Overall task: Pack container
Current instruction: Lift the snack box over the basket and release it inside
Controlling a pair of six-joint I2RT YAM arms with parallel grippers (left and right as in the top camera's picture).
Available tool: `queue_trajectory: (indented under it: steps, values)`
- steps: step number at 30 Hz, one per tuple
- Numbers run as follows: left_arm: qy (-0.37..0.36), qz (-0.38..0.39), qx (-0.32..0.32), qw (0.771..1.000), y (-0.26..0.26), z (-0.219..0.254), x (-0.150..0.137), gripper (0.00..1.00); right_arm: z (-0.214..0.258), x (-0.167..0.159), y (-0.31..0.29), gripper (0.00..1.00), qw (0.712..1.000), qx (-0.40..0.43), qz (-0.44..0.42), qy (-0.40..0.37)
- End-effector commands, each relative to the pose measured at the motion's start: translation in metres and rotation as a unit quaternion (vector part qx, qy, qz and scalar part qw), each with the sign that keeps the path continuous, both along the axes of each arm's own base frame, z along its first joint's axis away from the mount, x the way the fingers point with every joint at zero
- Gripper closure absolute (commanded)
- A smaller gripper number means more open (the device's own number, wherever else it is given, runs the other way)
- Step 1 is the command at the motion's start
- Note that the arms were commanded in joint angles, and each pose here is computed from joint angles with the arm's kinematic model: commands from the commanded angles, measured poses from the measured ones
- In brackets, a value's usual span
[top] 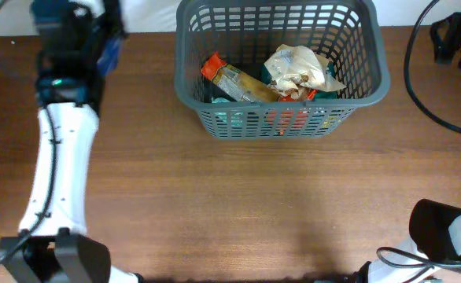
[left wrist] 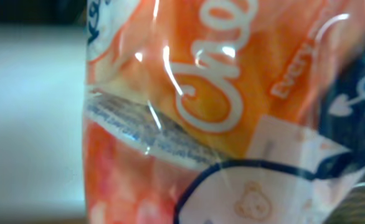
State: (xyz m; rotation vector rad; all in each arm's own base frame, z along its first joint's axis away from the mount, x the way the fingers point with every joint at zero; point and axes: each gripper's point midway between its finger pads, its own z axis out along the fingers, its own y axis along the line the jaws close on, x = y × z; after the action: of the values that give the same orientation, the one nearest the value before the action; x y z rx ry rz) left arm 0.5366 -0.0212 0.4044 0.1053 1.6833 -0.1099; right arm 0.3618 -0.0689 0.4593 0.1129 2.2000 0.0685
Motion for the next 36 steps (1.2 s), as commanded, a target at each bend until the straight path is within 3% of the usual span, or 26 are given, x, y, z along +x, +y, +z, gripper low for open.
queue_trajectory:
  steps: [1, 6, 11, 17, 23, 24, 26, 27, 29, 36]
  values:
    - [-0.114, -0.091, 0.093, 0.985, -0.078, 0.083, -0.025, 0.98, -0.002, 0.002, 0.000, 0.01, 1.000, 0.007, 0.000, 0.002]
    - [-0.135, -0.266, 0.081, 0.951, -0.185, 0.084, -0.057, 0.99, -0.002, 0.001, 0.000, 0.01, 1.000, 0.007, 0.000, 0.003]
    - [-0.075, -0.414, 0.076, 0.904, -0.270, 0.020, -0.075, 0.99, -0.003, 0.000, 0.000, 0.01, 1.000, 0.008, 0.000, 0.006]
    - [0.077, -0.451, 0.090, 0.885, -0.306, -0.108, -0.058, 0.98, -0.005, -0.001, 0.001, 0.01, 1.000, 0.010, 0.000, 0.011]
    - [0.152, -0.446, 0.094, 0.877, -0.302, -0.171, -0.047, 0.98, -0.005, -0.001, 0.001, 0.01, 1.000, 0.009, 0.000, 0.011]
    - [0.160, -0.443, 0.094, 0.877, -0.299, -0.176, -0.046, 0.94, -0.005, -0.001, 0.001, 0.01, 1.000, 0.009, 0.000, 0.010]
    - [0.176, -0.427, 0.100, 0.881, -0.293, -0.183, -0.044, 0.64, -0.004, 0.000, 0.000, 0.01, 1.000, 0.008, 0.000, 0.008]
    - [0.177, -0.421, 0.103, 0.884, -0.291, -0.183, -0.043, 0.30, -0.003, 0.000, 0.000, 0.01, 1.000, 0.008, 0.000, 0.006]
    - [0.167, -0.415, 0.107, 0.888, -0.290, -0.173, -0.040, 0.01, -0.002, 0.002, 0.000, 0.01, 1.000, 0.007, 0.000, 0.002]
    - [0.074, -0.390, 0.116, 0.911, -0.285, -0.081, -0.034, 0.01, -0.001, 0.002, 0.000, 0.01, 1.000, 0.006, 0.000, 0.000]
